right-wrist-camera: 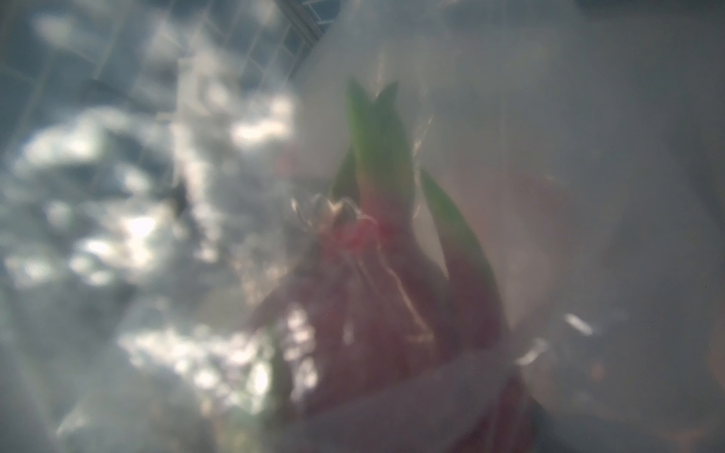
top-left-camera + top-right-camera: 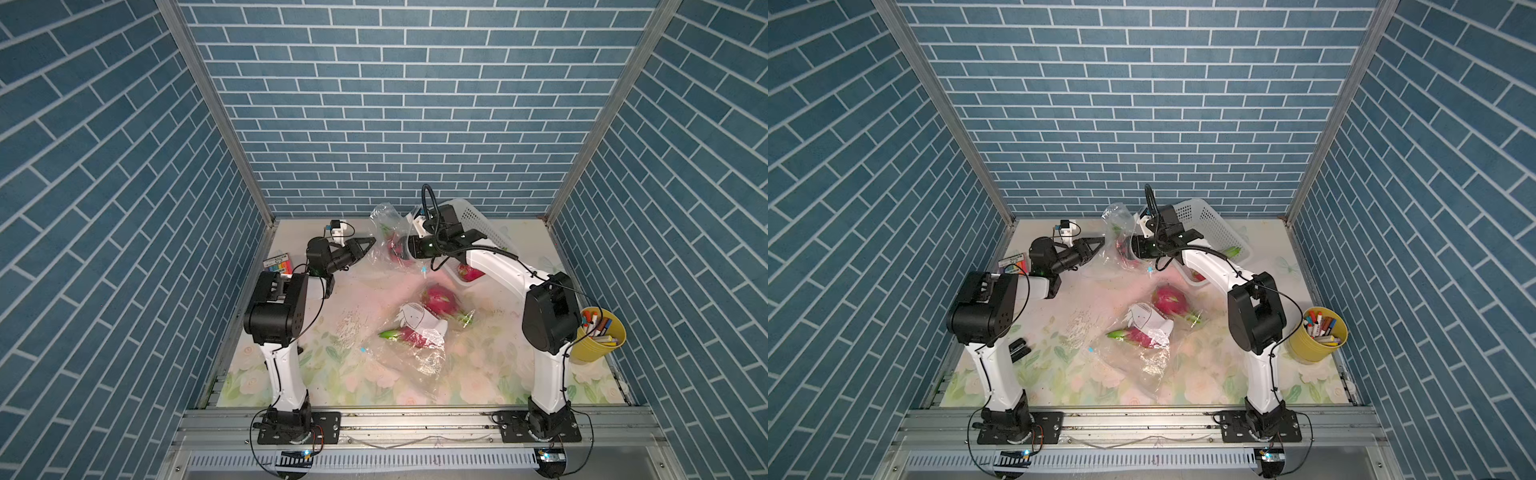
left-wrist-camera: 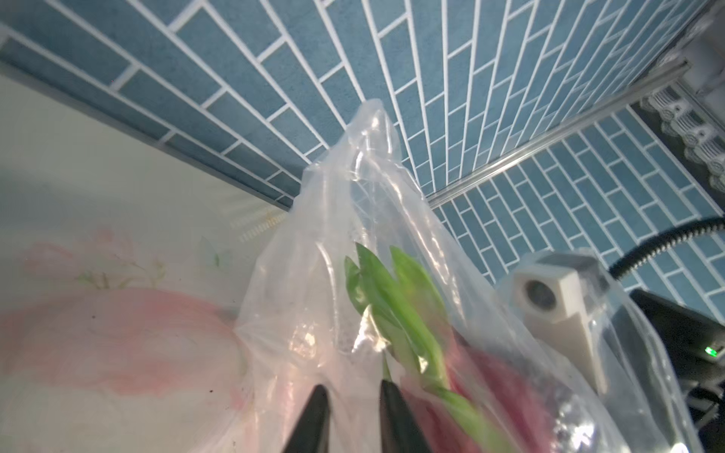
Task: Open the zip-top bag and take out the dragon fruit
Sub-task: Pick up the dragon fruit from the zipper food storage bag, then place the dragon fruit in the basket.
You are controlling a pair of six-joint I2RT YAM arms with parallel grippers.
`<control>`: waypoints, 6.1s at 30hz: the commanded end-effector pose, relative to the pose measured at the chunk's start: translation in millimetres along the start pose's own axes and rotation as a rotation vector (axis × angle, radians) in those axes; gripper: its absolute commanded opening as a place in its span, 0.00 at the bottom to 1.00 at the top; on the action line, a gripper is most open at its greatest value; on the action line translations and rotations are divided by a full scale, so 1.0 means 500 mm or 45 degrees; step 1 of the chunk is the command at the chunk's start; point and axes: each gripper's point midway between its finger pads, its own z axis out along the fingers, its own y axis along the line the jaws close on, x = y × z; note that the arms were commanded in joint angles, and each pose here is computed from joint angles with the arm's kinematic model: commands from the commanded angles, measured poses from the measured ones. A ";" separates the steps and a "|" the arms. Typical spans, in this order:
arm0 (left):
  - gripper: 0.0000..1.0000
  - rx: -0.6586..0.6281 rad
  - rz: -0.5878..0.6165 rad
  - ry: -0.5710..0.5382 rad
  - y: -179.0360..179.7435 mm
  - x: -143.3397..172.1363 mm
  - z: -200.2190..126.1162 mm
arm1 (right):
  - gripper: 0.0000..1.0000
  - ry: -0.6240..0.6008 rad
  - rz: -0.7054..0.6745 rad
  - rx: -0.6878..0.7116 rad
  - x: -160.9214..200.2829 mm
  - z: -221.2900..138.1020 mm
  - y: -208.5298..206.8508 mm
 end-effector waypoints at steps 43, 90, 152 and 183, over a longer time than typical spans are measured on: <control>0.00 -0.733 0.125 -0.388 0.248 -0.273 -0.153 | 0.80 -0.157 0.169 0.188 0.011 -0.154 -0.029; 0.60 -0.144 0.231 -0.137 -0.121 0.052 -0.049 | 0.78 -0.393 0.479 0.245 -0.092 -0.130 -0.084; 0.00 -0.678 1.088 0.018 -0.070 0.121 0.099 | 0.77 -0.186 0.664 0.073 0.006 -0.168 -0.033; 0.00 -0.675 0.530 -0.058 -0.030 0.135 -0.109 | 0.79 -0.291 0.393 0.842 -0.070 -0.277 -0.327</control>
